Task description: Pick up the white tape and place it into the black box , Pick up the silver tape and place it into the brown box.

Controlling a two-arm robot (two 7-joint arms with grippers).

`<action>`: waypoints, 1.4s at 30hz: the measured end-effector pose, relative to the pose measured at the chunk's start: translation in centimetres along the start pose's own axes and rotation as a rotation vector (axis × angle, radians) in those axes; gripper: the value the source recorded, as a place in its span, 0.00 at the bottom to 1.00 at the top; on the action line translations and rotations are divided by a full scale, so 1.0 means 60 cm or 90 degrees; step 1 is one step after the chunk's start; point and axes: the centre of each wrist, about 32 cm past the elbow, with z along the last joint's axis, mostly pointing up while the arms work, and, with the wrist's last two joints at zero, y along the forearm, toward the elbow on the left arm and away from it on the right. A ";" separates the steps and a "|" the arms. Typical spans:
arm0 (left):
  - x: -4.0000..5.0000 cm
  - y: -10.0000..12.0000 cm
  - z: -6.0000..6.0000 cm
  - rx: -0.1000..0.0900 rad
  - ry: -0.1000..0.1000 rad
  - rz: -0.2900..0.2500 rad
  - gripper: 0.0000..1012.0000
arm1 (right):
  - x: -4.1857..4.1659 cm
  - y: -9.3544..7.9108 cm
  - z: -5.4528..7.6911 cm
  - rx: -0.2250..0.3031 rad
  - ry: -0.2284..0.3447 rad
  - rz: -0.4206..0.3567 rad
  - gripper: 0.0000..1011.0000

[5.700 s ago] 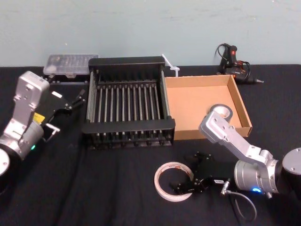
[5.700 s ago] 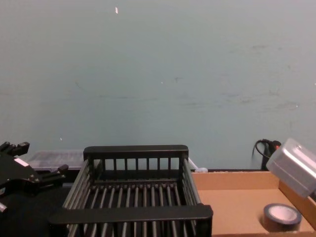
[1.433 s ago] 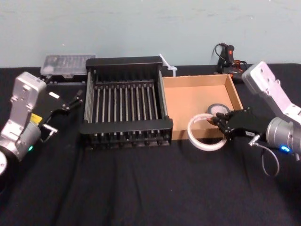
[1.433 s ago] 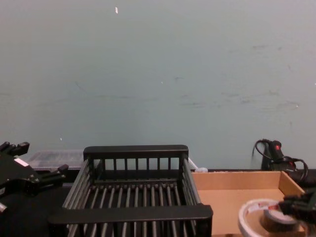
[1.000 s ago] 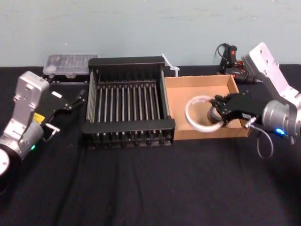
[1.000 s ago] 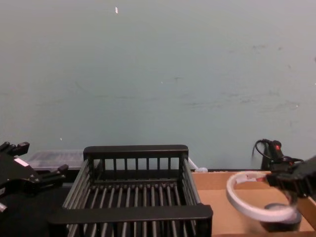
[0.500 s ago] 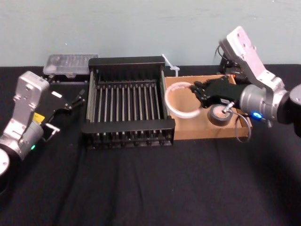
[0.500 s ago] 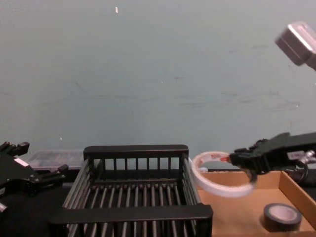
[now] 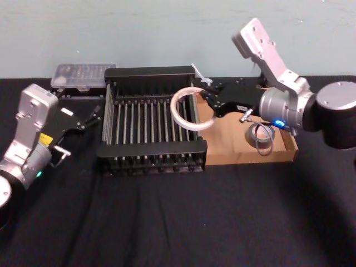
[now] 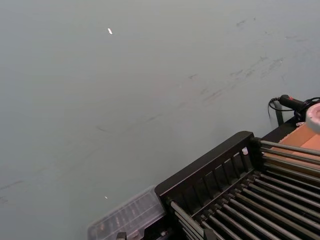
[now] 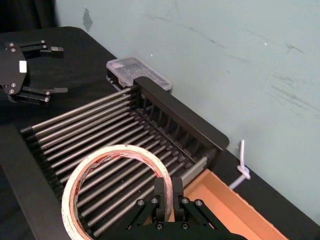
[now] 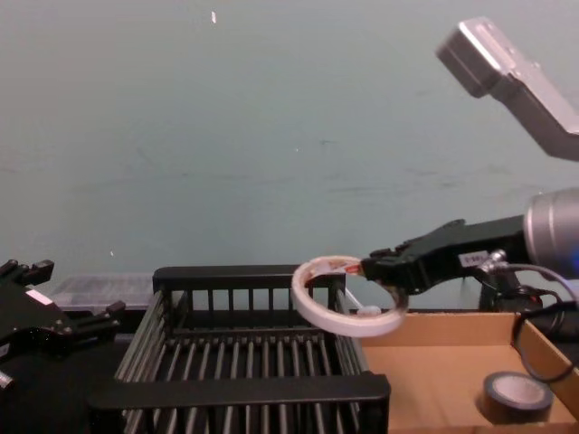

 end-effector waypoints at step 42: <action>0.000 0.000 0.000 0.000 0.000 0.000 0.99 | -0.007 0.044 0.018 0.007 -0.010 0.027 0.44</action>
